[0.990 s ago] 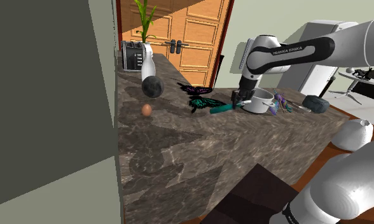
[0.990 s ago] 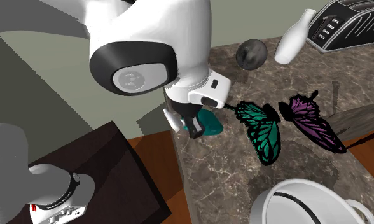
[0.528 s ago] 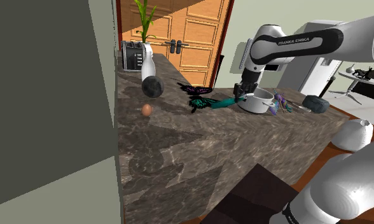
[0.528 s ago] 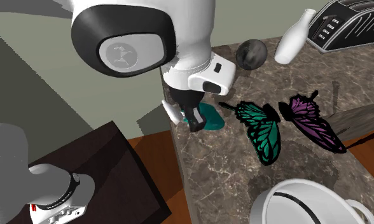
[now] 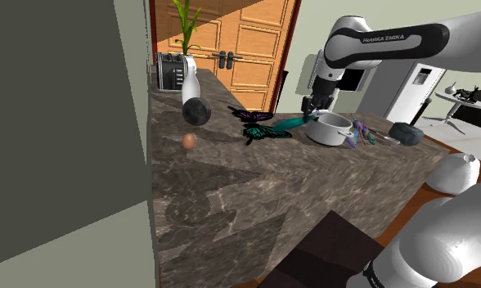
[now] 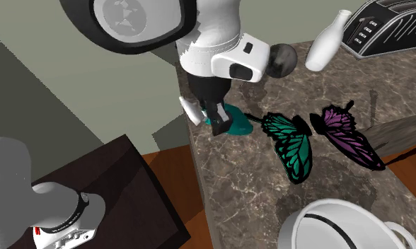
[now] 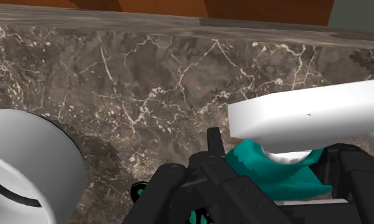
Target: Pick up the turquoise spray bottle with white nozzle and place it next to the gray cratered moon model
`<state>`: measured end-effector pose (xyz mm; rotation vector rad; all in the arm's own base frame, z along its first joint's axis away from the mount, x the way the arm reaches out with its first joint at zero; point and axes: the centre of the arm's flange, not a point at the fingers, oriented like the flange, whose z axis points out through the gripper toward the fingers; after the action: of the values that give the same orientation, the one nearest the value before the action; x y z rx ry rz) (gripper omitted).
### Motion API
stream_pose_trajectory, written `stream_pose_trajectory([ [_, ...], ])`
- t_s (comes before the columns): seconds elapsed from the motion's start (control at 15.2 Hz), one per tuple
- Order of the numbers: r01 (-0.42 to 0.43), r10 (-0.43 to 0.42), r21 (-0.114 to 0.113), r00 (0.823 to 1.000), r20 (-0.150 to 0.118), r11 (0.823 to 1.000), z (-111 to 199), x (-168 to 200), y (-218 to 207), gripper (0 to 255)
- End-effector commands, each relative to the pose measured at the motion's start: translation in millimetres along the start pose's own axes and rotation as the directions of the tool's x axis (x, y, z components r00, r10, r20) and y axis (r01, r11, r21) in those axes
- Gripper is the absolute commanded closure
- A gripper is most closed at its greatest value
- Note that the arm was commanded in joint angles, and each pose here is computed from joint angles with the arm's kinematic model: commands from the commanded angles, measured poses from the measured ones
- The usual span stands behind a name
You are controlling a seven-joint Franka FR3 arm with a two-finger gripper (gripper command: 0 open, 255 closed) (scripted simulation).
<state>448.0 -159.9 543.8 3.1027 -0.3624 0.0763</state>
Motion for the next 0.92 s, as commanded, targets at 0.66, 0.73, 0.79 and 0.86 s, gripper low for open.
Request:
stream_pose_trajectory([
  [0.66, 0.000, 0.000, 0.000, 1.000, 0.000, 1.000, 1.0, 106.0, -107.5, 255],
  [0.73, 0.000, 0.000, 0.000, 1.000, 0.000, 1.000, 1.4, 115.3, -116.9, 255],
  [0.79, 0.000, 0.000, 0.000, 1.000, 0.000, 1.000, 1.7, 124.6, -126.3, 255],
  [0.86, 0.000, 0.000, 0.000, 1.000, 0.000, 1.000, 2.0, 133.9, -135.6, 255],
])
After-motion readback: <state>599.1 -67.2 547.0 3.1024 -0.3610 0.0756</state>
